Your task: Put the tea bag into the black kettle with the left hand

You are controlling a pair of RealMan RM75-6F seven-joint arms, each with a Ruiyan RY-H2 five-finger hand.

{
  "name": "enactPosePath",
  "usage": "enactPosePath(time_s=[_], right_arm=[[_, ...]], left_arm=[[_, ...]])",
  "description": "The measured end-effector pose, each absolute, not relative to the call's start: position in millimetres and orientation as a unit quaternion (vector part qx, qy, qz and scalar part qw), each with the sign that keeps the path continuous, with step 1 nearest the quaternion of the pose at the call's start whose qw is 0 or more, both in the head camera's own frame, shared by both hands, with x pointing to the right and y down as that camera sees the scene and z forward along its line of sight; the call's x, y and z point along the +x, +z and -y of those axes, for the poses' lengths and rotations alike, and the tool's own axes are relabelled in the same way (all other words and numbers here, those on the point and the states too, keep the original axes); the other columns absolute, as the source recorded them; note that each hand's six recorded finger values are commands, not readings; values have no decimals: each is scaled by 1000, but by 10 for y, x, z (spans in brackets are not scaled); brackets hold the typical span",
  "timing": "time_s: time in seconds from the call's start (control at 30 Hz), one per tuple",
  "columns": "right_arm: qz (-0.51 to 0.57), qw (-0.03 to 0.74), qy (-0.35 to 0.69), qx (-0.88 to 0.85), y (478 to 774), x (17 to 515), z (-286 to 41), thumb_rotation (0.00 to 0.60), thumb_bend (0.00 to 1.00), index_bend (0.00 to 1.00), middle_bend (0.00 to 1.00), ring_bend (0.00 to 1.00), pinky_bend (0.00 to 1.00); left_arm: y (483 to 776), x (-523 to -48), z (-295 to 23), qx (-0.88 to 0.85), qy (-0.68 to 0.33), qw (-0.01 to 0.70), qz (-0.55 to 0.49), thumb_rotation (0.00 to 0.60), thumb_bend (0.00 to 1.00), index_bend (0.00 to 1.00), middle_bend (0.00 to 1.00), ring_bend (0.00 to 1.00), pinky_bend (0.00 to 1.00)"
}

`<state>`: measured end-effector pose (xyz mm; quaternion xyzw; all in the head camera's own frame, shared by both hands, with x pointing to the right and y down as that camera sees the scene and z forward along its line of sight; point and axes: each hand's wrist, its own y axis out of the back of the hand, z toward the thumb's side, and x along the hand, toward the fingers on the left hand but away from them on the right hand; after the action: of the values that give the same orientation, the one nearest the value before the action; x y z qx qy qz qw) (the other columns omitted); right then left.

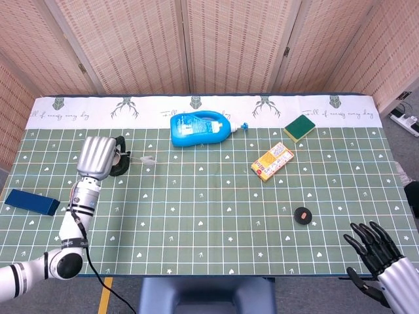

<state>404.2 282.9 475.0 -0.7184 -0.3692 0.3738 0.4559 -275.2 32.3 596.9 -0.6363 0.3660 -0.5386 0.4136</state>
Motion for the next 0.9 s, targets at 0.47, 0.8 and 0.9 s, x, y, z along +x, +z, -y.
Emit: enactPosePath(time_s=[0.47, 0.8, 0.9], right_arm=[[374, 417, 423, -712, 4961, 4087, -2584, 600, 423, 0, 0, 0, 0], [388, 392, 447, -704, 5038, 4175, -2427, 600, 423, 0, 0, 0, 0], [396, 389, 451, -699, 5044, 4197, -2382, 600, 423, 0, 0, 0, 0]], left_arm=[[6124, -2948, 176, -640, -550, 400, -359, 600, 488, 643, 1000, 1000, 1000], [6129, -3087, 380, -638, -558, 397, -353, 600, 488, 643, 1000, 1000, 1000], [6138, -3169, 432, -636, -561, 392, -357, 600, 488, 647, 1000, 1000, 1000]])
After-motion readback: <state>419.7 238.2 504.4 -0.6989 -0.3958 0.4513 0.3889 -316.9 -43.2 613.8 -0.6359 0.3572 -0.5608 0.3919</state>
